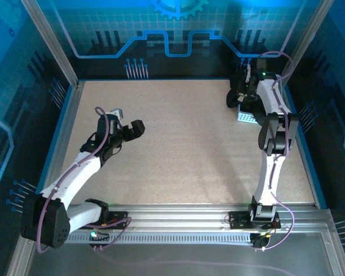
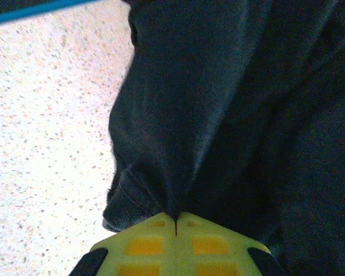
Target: Fold the inside-out t-shirt
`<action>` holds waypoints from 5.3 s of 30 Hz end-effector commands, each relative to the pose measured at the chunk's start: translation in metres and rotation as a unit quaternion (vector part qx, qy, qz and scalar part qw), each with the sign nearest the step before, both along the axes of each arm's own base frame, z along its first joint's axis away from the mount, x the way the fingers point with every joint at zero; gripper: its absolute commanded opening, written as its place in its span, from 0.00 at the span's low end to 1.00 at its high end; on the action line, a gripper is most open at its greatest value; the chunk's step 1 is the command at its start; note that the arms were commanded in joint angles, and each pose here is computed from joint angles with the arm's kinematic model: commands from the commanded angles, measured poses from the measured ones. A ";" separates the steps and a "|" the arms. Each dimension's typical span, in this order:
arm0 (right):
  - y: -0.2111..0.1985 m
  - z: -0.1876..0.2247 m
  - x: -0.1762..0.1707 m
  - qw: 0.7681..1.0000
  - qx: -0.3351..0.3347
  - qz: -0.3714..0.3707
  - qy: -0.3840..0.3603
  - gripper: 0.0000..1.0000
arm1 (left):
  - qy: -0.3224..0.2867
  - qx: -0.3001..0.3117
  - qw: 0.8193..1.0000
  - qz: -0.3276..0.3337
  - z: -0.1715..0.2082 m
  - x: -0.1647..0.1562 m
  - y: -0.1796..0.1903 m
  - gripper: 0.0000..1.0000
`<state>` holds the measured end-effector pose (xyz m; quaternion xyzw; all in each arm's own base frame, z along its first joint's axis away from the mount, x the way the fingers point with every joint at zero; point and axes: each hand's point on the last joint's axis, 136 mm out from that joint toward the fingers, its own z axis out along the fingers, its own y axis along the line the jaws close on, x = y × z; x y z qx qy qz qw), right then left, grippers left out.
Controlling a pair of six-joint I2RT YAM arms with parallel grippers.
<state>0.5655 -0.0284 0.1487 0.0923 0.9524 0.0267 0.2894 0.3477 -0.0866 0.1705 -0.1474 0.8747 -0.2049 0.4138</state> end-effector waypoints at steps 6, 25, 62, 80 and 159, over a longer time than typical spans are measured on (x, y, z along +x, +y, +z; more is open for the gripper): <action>0.025 0.181 -0.037 0.984 -0.038 0.016 -0.175 0.00 | -0.007 -0.008 1.000 -0.018 0.011 0.001 -0.008 0.99; 0.127 0.486 -0.207 0.848 0.041 0.157 -0.505 0.00 | -0.041 -0.037 0.995 -0.080 0.053 -0.003 -0.040 0.99; 0.321 0.387 -0.294 0.792 -0.128 0.457 -0.383 0.00 | -0.310 -0.108 0.895 -0.302 0.197 -0.097 -0.106 0.99; 0.320 0.348 -0.290 0.813 -0.098 0.482 -0.310 0.00 | -0.271 -0.081 0.888 -0.362 0.184 -0.031 -0.163 0.60; 0.201 0.490 -0.333 0.790 0.066 0.333 -0.511 0.00 | -0.502 -0.004 0.865 -0.001 0.480 -0.104 0.015 0.00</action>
